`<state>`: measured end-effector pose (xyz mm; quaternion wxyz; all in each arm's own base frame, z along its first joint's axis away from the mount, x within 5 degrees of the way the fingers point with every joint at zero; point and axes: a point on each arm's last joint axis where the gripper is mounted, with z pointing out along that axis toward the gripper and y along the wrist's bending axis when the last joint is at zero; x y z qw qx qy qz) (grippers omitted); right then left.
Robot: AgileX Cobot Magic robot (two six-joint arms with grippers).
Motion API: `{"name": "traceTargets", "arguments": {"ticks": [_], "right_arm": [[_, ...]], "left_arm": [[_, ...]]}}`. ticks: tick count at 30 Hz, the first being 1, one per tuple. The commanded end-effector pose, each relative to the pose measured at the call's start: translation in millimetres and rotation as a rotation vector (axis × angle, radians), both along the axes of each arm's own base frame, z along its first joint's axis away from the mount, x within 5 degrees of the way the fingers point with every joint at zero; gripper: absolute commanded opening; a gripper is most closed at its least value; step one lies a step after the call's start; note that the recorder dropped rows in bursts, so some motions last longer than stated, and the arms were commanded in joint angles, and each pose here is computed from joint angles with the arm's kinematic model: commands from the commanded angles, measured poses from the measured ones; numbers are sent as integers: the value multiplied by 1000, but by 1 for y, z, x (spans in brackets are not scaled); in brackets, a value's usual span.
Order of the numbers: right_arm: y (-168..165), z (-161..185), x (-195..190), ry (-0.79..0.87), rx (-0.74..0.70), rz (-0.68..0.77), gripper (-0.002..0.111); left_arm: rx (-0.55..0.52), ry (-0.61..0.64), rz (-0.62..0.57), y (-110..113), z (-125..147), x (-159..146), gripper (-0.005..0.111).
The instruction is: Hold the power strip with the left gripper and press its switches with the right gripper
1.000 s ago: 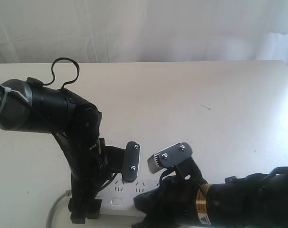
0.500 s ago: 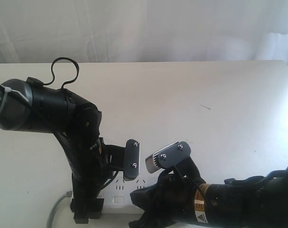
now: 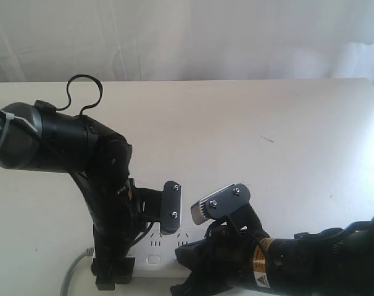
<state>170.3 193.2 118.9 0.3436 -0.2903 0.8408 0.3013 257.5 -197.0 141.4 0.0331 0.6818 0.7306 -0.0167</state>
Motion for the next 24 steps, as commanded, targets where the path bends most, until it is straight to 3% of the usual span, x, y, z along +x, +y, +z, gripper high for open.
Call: {"name": "traceTargets", "arguments": {"ticks": [1, 8, 24], "right_arm": [[-3, -4, -1, 13, -47, -3, 0], [-9, -10, -3, 46, -129, -8, 0], [-7, -11, -5, 49, -131, 26, 0]], "left_arm": [[65, 105, 21, 6, -22, -9, 0], [63, 103, 22, 6, -22, -9, 0], [60, 98, 22, 6, -22, -9, 0]]}}
